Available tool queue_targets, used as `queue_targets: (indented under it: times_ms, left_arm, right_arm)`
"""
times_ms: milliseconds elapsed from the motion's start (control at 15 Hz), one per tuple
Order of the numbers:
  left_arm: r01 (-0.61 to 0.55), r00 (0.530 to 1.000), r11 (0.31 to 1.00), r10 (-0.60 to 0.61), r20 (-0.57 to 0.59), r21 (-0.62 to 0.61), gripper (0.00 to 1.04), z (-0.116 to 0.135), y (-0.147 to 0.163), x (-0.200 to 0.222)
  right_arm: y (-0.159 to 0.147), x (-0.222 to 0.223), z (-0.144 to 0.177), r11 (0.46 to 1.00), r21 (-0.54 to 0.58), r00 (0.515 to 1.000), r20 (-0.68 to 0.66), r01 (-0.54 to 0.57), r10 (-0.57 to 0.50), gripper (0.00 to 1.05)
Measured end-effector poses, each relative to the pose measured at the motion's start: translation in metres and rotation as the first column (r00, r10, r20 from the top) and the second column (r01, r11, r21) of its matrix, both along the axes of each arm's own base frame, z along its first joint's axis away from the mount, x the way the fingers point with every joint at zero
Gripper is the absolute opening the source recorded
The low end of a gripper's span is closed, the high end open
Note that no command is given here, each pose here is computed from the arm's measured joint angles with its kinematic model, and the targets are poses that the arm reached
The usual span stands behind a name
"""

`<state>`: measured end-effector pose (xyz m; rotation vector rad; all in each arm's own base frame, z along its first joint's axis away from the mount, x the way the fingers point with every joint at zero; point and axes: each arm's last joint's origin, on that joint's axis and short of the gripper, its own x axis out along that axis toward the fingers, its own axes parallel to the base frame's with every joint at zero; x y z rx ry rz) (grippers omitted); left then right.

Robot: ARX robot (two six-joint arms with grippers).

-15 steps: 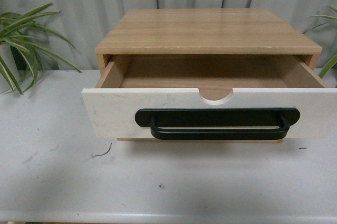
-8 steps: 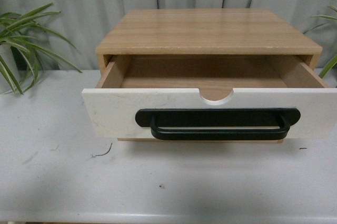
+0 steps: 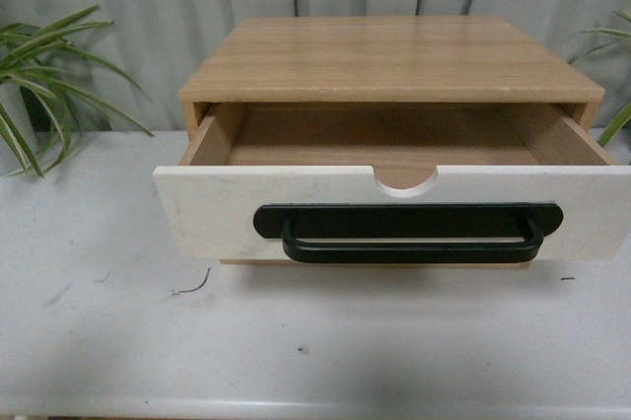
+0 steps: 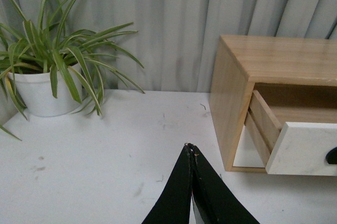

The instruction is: Pull drawer

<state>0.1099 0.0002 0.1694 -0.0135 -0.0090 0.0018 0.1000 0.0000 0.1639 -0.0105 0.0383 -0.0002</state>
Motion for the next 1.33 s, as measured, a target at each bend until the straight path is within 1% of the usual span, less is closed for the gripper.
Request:
queue_targets:
  times_ms: [67, 133, 200, 333, 400, 733, 800, 867, 1267, 1333]
  left_arm:
    - [0.000, 1.000, 1.000, 0.000, 0.000, 0.000, 0.02, 0.000, 0.000, -0.001]
    - [0.000, 1.000, 1.000, 0.000, 0.003, 0.000, 0.02, 0.000, 0.000, -0.002]
    - [0.001, 0.999, 1.000, -0.001, -0.045, 0.000, 0.02, -0.005, 0.000, -0.008]
    - [0.000, 1.000, 1.000, 0.000, 0.003, 0.000, 0.02, -0.001, 0.000, -0.013]
    - [0.000, 1.000, 1.000, 0.000, -0.014, 0.000, 0.02, -0.004, 0.000, -0.012]
    - [0.001, 1.000, 1.000, -0.001, -0.010, 0.000, 0.02, -0.003, 0.000, -0.012]
    - [0.001, 1.000, 1.000, -0.001, -0.010, 0.000, 0.09, -0.003, 0.000, -0.012]
    - [0.001, 1.000, 1.000, -0.001, -0.010, 0.000, 0.20, -0.003, 0.000, -0.012]
    - [0.001, 1.000, 1.000, -0.001, -0.010, 0.000, 0.94, -0.003, 0.000, -0.012]
    - [0.001, 1.000, 1.000, -0.001, -0.010, 0.003, 1.00, -0.003, 0.000, -0.012]
  right_arm:
    - [0.000, -0.003, 0.005, 1.000, 0.000, 0.998, 0.062, 0.000, 0.000, 0.02]
    - [0.000, -0.003, 0.004, 1.000, 0.000, 0.999, 0.047, 0.000, 0.000, 0.02]
    - [0.000, -0.003, 0.003, 1.000, 0.000, 0.999, 0.039, 0.000, 0.000, 0.02]
    - [0.000, -0.003, 0.003, 1.000, 0.000, 0.999, 0.044, 0.000, 0.000, 0.02]
    - [0.000, -0.003, 0.004, 1.000, 0.000, 0.999, 0.045, 0.000, 0.000, 0.02]
    - [0.000, -0.003, 0.003, 1.000, 0.000, 0.999, 0.044, 0.000, 0.000, 0.02]
    - [0.000, -0.003, 0.003, 1.000, 0.000, 0.999, 0.044, 0.000, 0.000, 0.07]
    - [0.000, -0.003, 0.003, 1.000, 0.000, 0.999, 0.044, 0.000, 0.000, 0.18]
    - [0.000, -0.003, 0.003, 1.000, 0.000, 0.999, 0.044, 0.000, 0.000, 0.93]
    - [0.000, -0.003, 0.003, 1.000, 0.001, 0.999, 0.044, 0.000, 0.000, 1.00]
